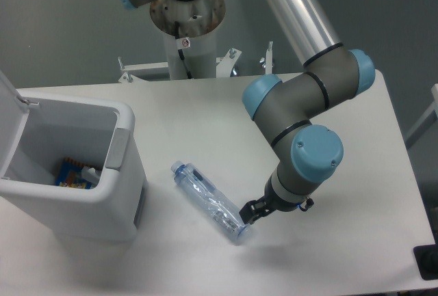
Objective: Place the trash in the trash can
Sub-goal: 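Lower the gripper along the bottle and close it around the bottle, then lift the clear bottle and carry it over the trash bin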
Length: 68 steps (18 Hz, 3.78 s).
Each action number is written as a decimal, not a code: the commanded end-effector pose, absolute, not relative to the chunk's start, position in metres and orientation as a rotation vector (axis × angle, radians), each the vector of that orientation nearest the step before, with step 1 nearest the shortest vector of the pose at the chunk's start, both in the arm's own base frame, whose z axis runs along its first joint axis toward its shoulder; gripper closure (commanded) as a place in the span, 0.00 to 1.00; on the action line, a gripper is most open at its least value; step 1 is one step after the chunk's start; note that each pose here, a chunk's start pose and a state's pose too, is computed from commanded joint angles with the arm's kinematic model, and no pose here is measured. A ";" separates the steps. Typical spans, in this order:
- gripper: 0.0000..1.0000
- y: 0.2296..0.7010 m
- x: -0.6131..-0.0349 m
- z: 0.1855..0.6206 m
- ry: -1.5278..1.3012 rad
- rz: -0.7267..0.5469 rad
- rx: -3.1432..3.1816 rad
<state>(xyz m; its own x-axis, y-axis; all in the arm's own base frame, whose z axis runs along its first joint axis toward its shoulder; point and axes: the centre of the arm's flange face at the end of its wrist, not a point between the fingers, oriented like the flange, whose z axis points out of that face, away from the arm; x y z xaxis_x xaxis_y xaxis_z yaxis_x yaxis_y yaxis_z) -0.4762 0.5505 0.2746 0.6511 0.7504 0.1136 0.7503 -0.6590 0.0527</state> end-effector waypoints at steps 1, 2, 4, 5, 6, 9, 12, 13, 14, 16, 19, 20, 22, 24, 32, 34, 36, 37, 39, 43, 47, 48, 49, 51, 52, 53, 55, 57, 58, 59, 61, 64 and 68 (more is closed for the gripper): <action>0.00 0.550 -0.476 0.275 1.296 0.191 2.852; 0.00 0.550 -0.477 0.276 1.296 0.185 2.852; 0.00 0.549 -0.476 0.275 1.295 0.184 2.850; 0.00 0.549 -0.476 0.275 1.295 0.184 2.850; 0.00 0.549 -0.476 0.274 1.295 0.185 2.849; 0.00 0.550 -0.474 0.273 1.289 0.185 2.848; 0.00 0.563 -0.461 0.262 1.246 0.189 2.850; 0.00 0.570 -0.454 0.256 1.225 0.193 2.848; 0.00 0.576 -0.446 0.250 1.224 0.196 2.839; 0.00 0.587 -0.433 0.241 1.235 0.200 2.819; 0.00 0.595 -0.419 0.225 1.198 0.153 2.793; 0.00 0.597 -0.415 0.220 1.196 0.123 2.777; 0.00 0.600 -0.413 0.212 1.195 0.083 2.758; 0.00 0.603 -0.411 0.211 1.173 0.025 2.754; 0.12 0.609 -0.407 0.200 1.185 0.012 2.733; 0.16 0.609 -0.406 0.197 1.186 -0.011 2.722; 0.19 0.609 -0.407 0.193 1.185 -0.008 2.716; 0.22 0.610 -0.406 0.192 1.182 -0.007 2.716; 0.22 0.612 -0.403 0.189 1.175 -0.009 2.716; 0.31 0.613 -0.403 0.188 1.173 -0.007 2.717; 0.37 0.613 -0.401 0.212 1.188 -0.012 2.746; 0.37 0.613 -0.401 0.217 1.190 -0.007 2.754; 0.37 0.612 -0.402 0.220 1.189 -0.011 2.758; 0.37 0.611 -0.405 0.223 1.190 -0.013 2.764; 0.37 0.611 -0.407 0.227 1.195 -0.014 2.770; 0.37 0.610 -0.411 0.232 1.206 -0.016 2.776; 0.37 0.608 -0.420 0.238 1.226 -0.022 2.785; 0.37 0.609 -0.424 0.247 1.254 -0.031 2.820; 0.37 0.609 -0.427 0.256 1.279 -0.021 2.851; 0.37 0.608 -0.431 0.269 1.312 -0.006 2.883; 0.37 0.604 -0.434 0.298 1.359 0.035 2.941; 0.37 0.594 -0.438 0.343 1.423 0.089 3.028; 0.37 0.579 -0.439 0.404 1.492 0.218 3.150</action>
<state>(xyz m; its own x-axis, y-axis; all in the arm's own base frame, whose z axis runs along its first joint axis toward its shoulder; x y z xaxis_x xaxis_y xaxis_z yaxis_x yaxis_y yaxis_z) -0.4391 0.5793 0.4041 0.6382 0.7260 0.2560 0.7689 -0.5850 -0.2579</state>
